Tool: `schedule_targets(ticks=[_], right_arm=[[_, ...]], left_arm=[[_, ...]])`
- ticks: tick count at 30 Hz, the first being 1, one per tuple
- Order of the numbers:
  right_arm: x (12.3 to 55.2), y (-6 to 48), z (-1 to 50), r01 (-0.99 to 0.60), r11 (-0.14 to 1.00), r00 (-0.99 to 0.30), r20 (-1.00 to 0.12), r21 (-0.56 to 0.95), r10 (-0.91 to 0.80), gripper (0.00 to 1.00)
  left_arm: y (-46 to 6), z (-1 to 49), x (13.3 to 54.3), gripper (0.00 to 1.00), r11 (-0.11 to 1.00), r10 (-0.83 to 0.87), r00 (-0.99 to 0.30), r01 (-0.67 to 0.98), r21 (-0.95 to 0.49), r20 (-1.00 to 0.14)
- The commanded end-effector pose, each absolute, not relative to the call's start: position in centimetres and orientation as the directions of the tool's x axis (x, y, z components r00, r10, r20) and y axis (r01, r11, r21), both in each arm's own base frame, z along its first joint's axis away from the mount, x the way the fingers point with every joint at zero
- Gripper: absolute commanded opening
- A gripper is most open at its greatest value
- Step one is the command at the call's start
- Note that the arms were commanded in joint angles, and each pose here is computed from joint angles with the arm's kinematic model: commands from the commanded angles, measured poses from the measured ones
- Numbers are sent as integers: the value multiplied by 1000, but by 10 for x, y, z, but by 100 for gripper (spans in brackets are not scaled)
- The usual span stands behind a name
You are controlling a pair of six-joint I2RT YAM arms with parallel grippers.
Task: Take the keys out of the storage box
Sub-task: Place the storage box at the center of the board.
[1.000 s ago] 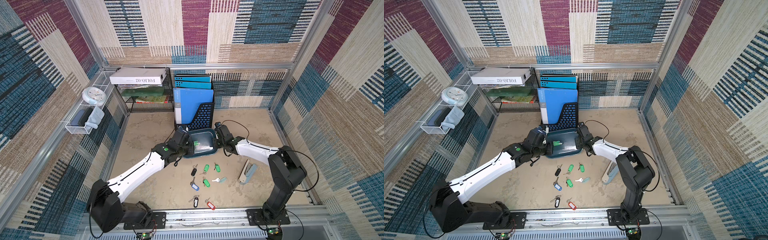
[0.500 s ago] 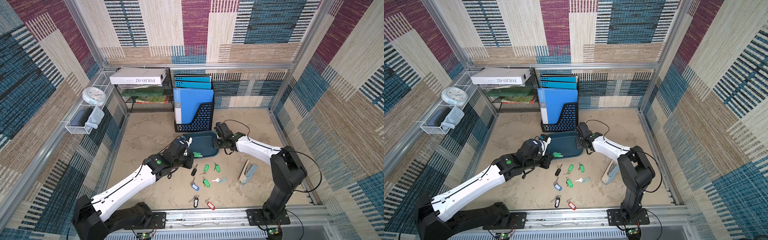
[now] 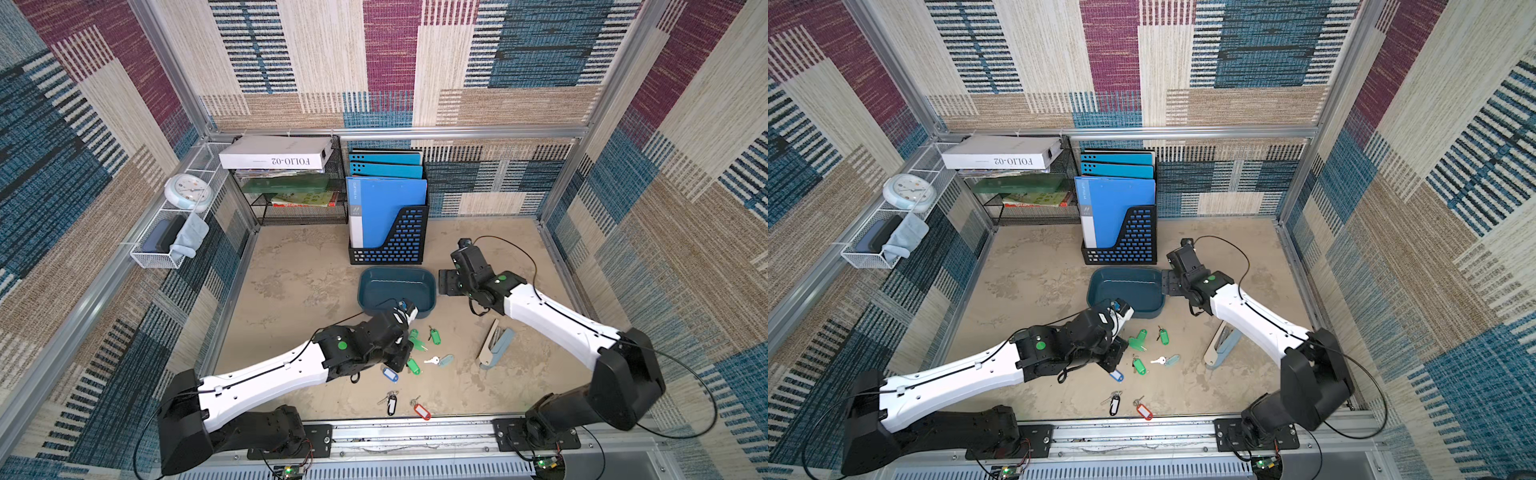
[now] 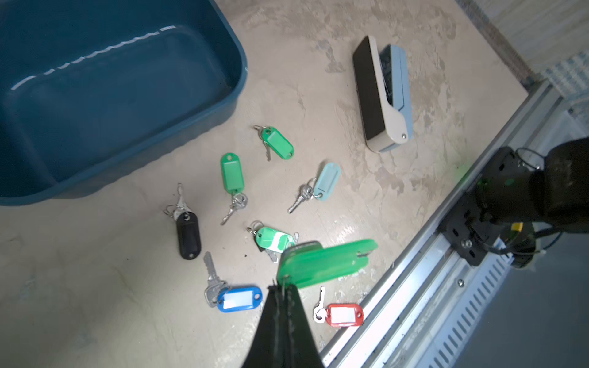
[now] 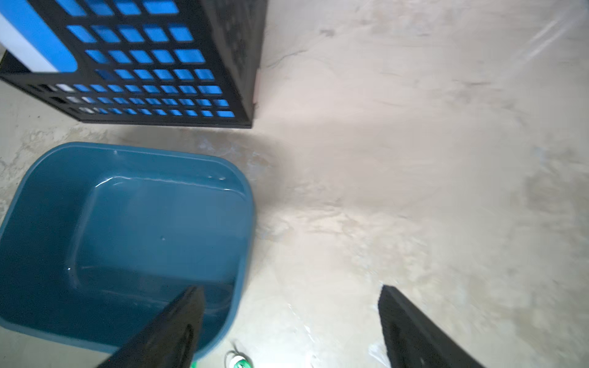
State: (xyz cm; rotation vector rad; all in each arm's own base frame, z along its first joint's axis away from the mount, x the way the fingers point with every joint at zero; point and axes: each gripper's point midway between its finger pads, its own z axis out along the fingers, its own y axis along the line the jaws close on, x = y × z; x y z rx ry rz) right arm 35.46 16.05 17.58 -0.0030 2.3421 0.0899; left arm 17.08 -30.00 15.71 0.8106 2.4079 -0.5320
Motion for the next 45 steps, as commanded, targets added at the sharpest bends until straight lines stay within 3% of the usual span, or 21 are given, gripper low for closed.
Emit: schedule_targets(ticks=[1, 6, 13, 26, 28, 33, 40, 45], right_arm=[[337, 122, 186, 110, 991, -632, -765, 71, 124, 99], [310, 96, 199, 157, 976, -547, -810, 151, 214, 99], [297, 85, 194, 184, 968, -539, -806, 170, 244, 99], [297, 84, 183, 188, 969, -545, -804, 158, 237, 99], [297, 84, 182, 186, 970, -547, -803, 158, 236, 99], [295, 83, 180, 186, 970, -548, -802, 160, 237, 99], [290, 77, 188, 192, 968, -521, -819, 165, 243, 99], [287, 71, 200, 169, 973, -460, -860, 159, 221, 99]], left_arm=[[-321, 138, 159, 6, 737, 475, -666, 658, -152, -575], [-355, 94, 134, 6, 707, 565, -664, 696, -129, -489], [-373, 56, 120, 6, 703, 615, -681, 702, -115, -397], [-375, 29, 104, 7, 689, 664, -681, 718, -100, -309], [-373, 28, 105, 10, 695, 661, -684, 713, -92, -308], [-370, 31, 107, 31, 704, 657, -688, 706, -75, -308], [-363, 62, 122, 39, 725, 636, -676, 689, -13, -372], [-337, 121, 147, 65, 785, 533, -658, 619, 20, -532]])
